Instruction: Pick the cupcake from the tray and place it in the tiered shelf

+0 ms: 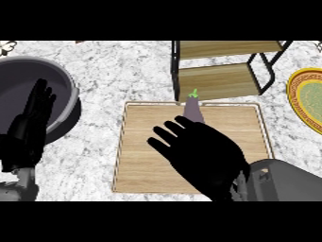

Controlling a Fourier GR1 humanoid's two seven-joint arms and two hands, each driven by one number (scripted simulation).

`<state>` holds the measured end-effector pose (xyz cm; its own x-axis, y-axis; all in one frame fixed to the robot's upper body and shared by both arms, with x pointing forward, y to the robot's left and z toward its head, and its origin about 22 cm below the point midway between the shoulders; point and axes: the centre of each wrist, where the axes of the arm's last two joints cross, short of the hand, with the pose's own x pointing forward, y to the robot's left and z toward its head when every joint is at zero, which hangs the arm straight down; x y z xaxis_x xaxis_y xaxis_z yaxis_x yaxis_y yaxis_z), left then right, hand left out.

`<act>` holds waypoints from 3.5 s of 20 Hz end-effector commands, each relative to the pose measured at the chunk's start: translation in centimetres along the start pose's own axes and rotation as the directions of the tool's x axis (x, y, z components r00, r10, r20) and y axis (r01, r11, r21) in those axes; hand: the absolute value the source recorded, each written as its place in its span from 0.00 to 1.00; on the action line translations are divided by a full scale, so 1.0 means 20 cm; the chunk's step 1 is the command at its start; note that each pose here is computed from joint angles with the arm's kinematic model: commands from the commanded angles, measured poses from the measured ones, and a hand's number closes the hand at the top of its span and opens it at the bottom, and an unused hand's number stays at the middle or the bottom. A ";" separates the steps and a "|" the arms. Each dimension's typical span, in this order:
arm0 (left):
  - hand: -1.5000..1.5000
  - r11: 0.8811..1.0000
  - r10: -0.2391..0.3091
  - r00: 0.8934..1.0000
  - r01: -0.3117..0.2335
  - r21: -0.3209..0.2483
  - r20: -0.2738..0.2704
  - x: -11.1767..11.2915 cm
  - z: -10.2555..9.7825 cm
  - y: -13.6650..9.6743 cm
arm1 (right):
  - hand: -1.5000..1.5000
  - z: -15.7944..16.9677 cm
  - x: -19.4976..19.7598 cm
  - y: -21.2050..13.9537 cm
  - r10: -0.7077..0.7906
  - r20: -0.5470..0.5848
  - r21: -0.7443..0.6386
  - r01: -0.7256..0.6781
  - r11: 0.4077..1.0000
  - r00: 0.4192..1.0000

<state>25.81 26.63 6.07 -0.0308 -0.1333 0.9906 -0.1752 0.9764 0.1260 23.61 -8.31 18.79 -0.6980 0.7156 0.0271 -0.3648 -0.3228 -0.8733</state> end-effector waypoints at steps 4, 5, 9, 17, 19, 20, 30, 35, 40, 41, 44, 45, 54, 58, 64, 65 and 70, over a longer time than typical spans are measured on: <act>0.50 1.000 -0.007 1.000 0.007 0.004 0.007 0.03 0.01 0.02 | 0.00 -0.04 -0.09 0.14 -0.017 -0.013 0.016 0.017 1.000 1.000; 0.50 1.000 -0.018 1.000 0.018 0.013 -0.014 -0.05 0.05 0.02 | 0.00 -0.05 -0.09 0.25 -0.012 -0.002 0.018 0.012 1.000 1.000; 0.50 1.000 0.001 1.000 -0.001 -0.012 0.008 0.00 -0.01 0.01 | 0.00 -0.02 -0.06 0.19 0.001 -0.001 0.023 -0.001 1.000 1.000; 0.50 1.000 -0.010 1.000 0.011 -0.008 0.010 0.01 0.03 0.00 | 0.00 -0.20 -0.17 0.31 -0.021 -0.011 0.007 0.021 1.000 1.000; 0.50 1.000 -0.005 1.000 0.005 -0.006 0.004 -0.02 0.03 -0.02 | 0.00 -0.20 -0.24 0.38 -0.023 0.008 -0.003 0.023 1.000 1.000; 0.50 1.000 -0.001 1.000 0.001 0.012 0.004 -0.01 0.10 0.03 | 0.00 -0.08 -0.24 0.35 -0.033 0.014 0.013 0.033 0.999 0.999; 0.50 1.000 -0.014 1.000 0.014 -0.009 -0.002 -0.05 -0.01 -0.07 | 0.00 -0.27 -0.21 0.43 -0.042 0.013 0.023 0.042 0.999 0.999; 0.50 1.000 0.013 1.000 -0.013 0.010 0.013 0.04 -0.07 -0.03 | 1.00 -0.35 -0.29 0.47 0.012 0.010 0.145 -0.014 0.989 1.000; 0.50 1.000 0.000 1.000 0.000 0.005 0.001 0.01 -0.11 0.04 | 1.00 -0.38 -0.12 0.50 0.100 0.092 -0.007 -0.100 0.995 0.991; 0.50 1.000 -0.011 1.000 0.011 0.013 0.016 -0.03 -0.03 -0.04 | 1.00 -0.32 -0.20 0.47 0.109 0.098 -0.027 -0.107 0.994 0.989; 0.50 1.000 -0.007 1.000 0.007 -0.013 0.015 0.04 -0.03 0.05 | 1.00 -0.33 -0.23 0.51 0.121 0.100 -0.086 -0.112 0.990 0.988; 0.50 1.000 0.018 1.000 -0.018 0.002 -0.002 0.02 -0.04 0.02 | 1.00 -0.35 -0.21 0.52 0.108 0.114 -0.071 -0.100 0.992 0.988; 0.50 0.999 -0.009 1.000 0.010 0.052 -0.012 -0.04 0.00 0.05 | 1.00 -0.34 -0.21 0.71 -0.512 -0.426 -0.301 0.416 0.858 0.746; 0.50 1.000 0.002 1.000 -0.002 0.012 -0.016 -0.05 0.07 0.04 | 1.00 -0.20 -0.11 0.52 -0.611 -0.374 -0.426 0.456 0.782 0.698; 0.50 1.000 -0.003 1.000 0.003 0.009 -0.008 -0.08 0.05 -0.02 | 1.00 0.03 -0.01 0.29 -0.785 -0.164 -0.712 0.478 0.513 0.598; 0.50 1.000 -0.012 1.000 0.012 0.005 -0.012 -0.04 0.04 -0.02 | 1.00 0.09 -0.01 0.25 -0.793 -0.158 -0.740 0.461 0.490 0.589; 0.50 1.000 0.005 1.000 -0.005 0.014 -0.019 0.03 -0.02 0.03 | 1.00 0.29 0.02 0.06 -0.832 -0.166 -0.865 0.326 0.380 0.529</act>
<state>25.68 27.31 5.36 -0.0173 -0.1328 0.9910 -0.1893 0.9736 0.1272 21.01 -11.48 17.59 -0.0006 0.7961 0.6052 0.0412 0.6047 -0.7954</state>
